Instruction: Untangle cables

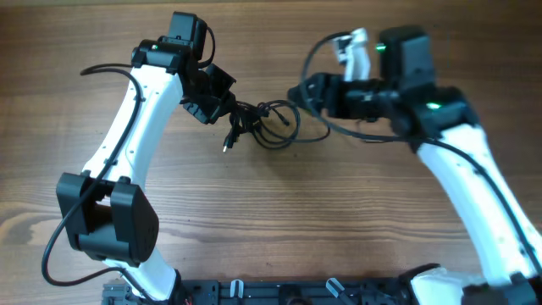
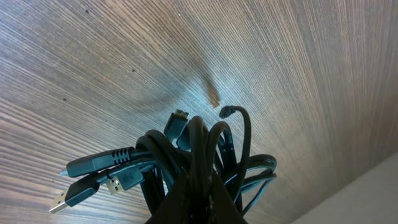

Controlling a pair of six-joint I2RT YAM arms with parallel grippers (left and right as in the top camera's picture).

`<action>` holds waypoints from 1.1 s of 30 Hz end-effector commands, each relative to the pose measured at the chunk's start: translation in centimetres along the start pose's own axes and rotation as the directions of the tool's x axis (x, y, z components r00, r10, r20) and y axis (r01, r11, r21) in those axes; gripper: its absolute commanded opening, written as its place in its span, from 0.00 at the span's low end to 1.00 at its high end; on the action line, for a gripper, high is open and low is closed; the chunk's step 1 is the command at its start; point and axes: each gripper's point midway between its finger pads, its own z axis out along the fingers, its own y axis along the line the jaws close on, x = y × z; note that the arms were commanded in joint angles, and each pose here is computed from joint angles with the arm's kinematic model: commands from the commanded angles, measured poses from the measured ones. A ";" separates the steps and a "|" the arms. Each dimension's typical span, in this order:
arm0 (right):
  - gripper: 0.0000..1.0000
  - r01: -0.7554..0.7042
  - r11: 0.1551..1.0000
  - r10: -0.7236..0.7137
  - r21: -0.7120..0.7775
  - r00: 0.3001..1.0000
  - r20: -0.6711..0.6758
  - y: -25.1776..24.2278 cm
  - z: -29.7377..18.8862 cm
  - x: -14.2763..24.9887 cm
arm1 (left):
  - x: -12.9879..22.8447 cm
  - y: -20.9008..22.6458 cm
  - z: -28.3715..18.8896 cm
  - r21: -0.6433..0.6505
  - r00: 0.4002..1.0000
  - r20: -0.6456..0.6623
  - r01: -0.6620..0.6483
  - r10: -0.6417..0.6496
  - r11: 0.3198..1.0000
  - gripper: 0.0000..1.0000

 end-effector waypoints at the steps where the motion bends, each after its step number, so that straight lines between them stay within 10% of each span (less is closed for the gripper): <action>1: 0.70 0.118 0.992 -0.114 0.044 0.990 -0.080 -1.0 3.7 1.2 | 0.0 -0.3 -0.5 0.010 0.970 0.014 -0.244 0.244 0.970 0.05; 7: 0.66 0.449 0.886 -0.463 -0.115 0.861 -0.208 -0.3 6.0 4.9 | 1.3 -1.0 -1.1 0.134 0.866 -0.056 -0.487 0.497 0.863 0.04; 19: 0.56 0.438 0.880 -0.474 -0.180 0.800 -0.369 -1.2 11.4 9.9 | 1.2 -1.5 -1.8 0.209 0.879 -0.084 -0.444 0.469 0.871 0.04; 28: 0.04 0.329 0.933 -0.360 -0.146 0.874 -0.326 0.1 12.6 8.6 | 0.8 -1.6 -1.7 0.202 0.899 -0.074 -0.411 0.432 0.889 0.04; 33: 0.05 0.254 0.924 -0.350 -0.286 0.863 -0.364 2.9 10.9 10.3 | -0.9 -1.7 -1.6 0.151 0.942 -0.010 -0.329 0.334 0.932 0.04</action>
